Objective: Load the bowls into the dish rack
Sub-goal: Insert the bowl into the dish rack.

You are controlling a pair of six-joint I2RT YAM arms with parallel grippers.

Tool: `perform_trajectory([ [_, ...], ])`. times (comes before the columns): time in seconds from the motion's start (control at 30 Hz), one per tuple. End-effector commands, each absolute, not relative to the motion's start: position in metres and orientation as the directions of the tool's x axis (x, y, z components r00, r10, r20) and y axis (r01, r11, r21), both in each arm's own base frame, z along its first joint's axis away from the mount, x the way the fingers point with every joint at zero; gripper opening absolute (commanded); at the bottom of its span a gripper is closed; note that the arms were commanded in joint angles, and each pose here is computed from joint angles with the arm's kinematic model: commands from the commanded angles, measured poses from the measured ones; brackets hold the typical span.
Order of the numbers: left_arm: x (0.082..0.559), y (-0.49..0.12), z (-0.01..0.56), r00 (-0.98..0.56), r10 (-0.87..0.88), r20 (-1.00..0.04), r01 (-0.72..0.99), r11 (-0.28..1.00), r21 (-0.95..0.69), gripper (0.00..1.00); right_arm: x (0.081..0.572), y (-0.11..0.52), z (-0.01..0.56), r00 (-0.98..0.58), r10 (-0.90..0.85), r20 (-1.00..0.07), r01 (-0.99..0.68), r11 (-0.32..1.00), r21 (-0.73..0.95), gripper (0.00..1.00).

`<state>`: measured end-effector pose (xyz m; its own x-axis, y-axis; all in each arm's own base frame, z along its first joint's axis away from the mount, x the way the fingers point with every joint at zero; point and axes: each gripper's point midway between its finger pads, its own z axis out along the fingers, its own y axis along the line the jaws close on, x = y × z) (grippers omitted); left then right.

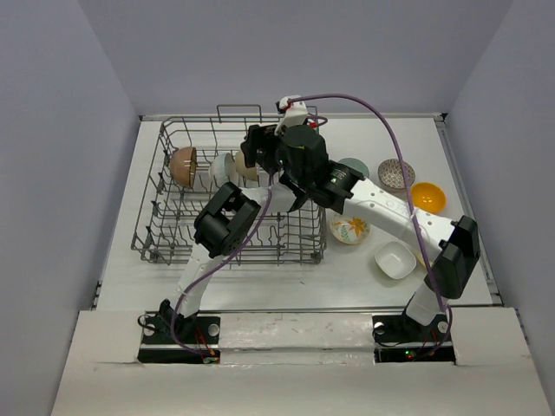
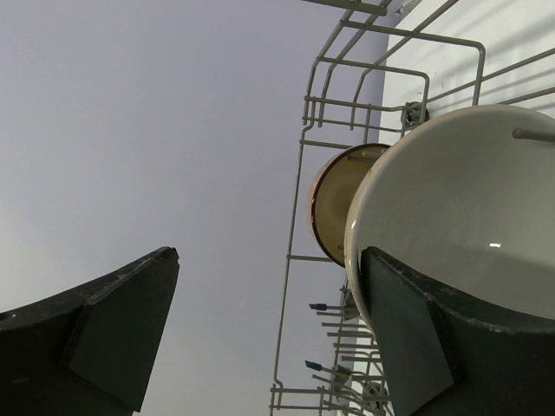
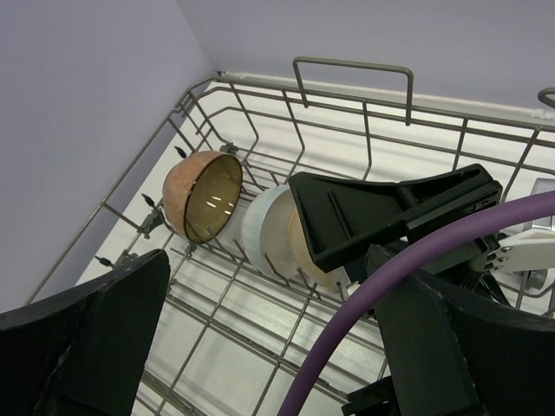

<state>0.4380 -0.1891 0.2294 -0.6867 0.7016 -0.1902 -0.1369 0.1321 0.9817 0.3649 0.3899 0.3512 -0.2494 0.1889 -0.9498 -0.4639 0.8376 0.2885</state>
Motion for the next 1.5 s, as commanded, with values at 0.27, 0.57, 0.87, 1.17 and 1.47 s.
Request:
perform_trajectory([
  [0.27,0.393,-0.183,0.21,-0.627,0.44,-0.643,-0.377,0.551,0.745,0.99,0.356,0.402,0.365,-0.195,0.228,-0.954,-0.521,0.8,0.298,1.0],
  [0.57,0.396,-0.185,0.198,-0.628,0.434,-0.646,-0.384,0.549,0.742,0.99,0.359,0.403,0.35,-0.203,0.208,-0.957,-0.512,0.81,0.285,1.0],
  [0.87,0.398,-0.187,0.181,-0.632,0.433,-0.643,-0.387,0.541,0.746,0.99,0.363,0.406,0.33,-0.217,0.182,-0.959,-0.504,0.82,0.269,1.0],
  [1.17,0.402,-0.191,0.179,-0.632,0.438,-0.639,-0.383,0.541,0.749,0.99,0.352,0.388,0.335,-0.271,0.237,-0.933,-0.447,0.827,0.34,1.0],
  [1.47,0.411,-0.202,0.178,-0.625,0.438,-0.646,-0.382,0.55,0.742,0.99,0.338,0.382,0.342,-0.298,0.289,-0.91,-0.462,0.791,0.402,1.0],
])
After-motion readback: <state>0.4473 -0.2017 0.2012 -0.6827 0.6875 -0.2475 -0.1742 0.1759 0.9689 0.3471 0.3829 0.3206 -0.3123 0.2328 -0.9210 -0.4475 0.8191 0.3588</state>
